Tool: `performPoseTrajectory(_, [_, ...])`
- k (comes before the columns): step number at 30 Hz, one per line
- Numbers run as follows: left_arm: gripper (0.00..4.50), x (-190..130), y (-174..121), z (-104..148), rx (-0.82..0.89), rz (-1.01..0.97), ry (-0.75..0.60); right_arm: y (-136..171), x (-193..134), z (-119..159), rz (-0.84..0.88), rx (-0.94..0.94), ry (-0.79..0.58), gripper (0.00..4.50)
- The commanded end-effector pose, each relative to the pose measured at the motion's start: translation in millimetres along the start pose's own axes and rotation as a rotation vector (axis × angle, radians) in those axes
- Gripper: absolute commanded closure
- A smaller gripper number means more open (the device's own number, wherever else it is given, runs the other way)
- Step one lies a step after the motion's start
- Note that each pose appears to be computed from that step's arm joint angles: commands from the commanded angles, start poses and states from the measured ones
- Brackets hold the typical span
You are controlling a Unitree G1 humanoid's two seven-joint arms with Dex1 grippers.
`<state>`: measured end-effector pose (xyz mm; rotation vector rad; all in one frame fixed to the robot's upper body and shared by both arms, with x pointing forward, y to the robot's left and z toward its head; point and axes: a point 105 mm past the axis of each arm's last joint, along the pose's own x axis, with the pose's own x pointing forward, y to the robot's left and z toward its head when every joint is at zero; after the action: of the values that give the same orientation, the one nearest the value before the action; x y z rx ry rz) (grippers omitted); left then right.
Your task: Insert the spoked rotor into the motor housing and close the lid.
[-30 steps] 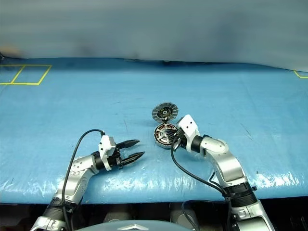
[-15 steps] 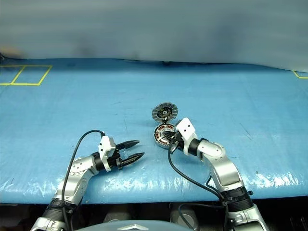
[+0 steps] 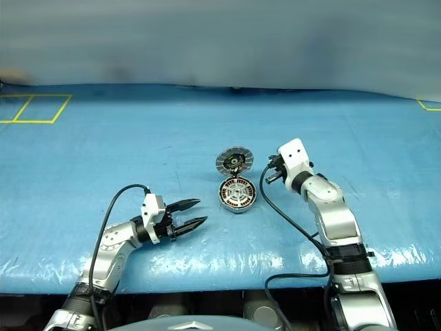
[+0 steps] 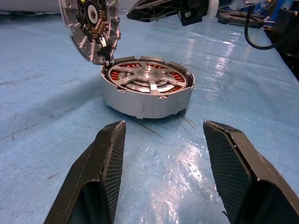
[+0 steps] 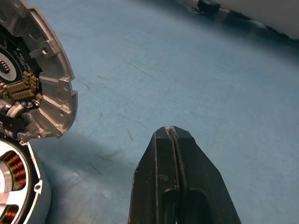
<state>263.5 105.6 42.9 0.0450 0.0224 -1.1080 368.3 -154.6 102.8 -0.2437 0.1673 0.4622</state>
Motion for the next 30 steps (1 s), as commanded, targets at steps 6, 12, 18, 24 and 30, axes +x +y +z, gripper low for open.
performPoseTrajectory(6, [1.74, 1.7, 3.2, 5.5, 0.028, 0.01, -0.026, 21.7, 41.3, 63.3, 0.279, 0.079, -0.188, 4.49])
performPoseTrajectory(12, [1.74, -2.0, 2.6, 2.5, 0.023, 0.042, -0.024, 52.6, 28.8, 60.1, 0.573, 0.008, -0.129, 4.49])
performPoseTrajectory(18, [1.74, -3.2, 2.2, 0.3, 0.019, 0.06, -0.024, 62.1, 4.4, 29.0, 0.649, -0.188, 0.004, 4.49])
performPoseTrajectory(24, [1.74, -2.8, 1.4, -1.5, 0.014, 0.059, -0.019, 71.9, -13.7, 0.6, 0.628, -0.231, 0.067, 4.49])
performPoseTrajectory(30, [1.74, -1.8, 1.8, -1.3, 0.013, 0.05, -0.016, 82.4, -16.7, -15.5, 0.527, -0.192, 0.029, 4.49])
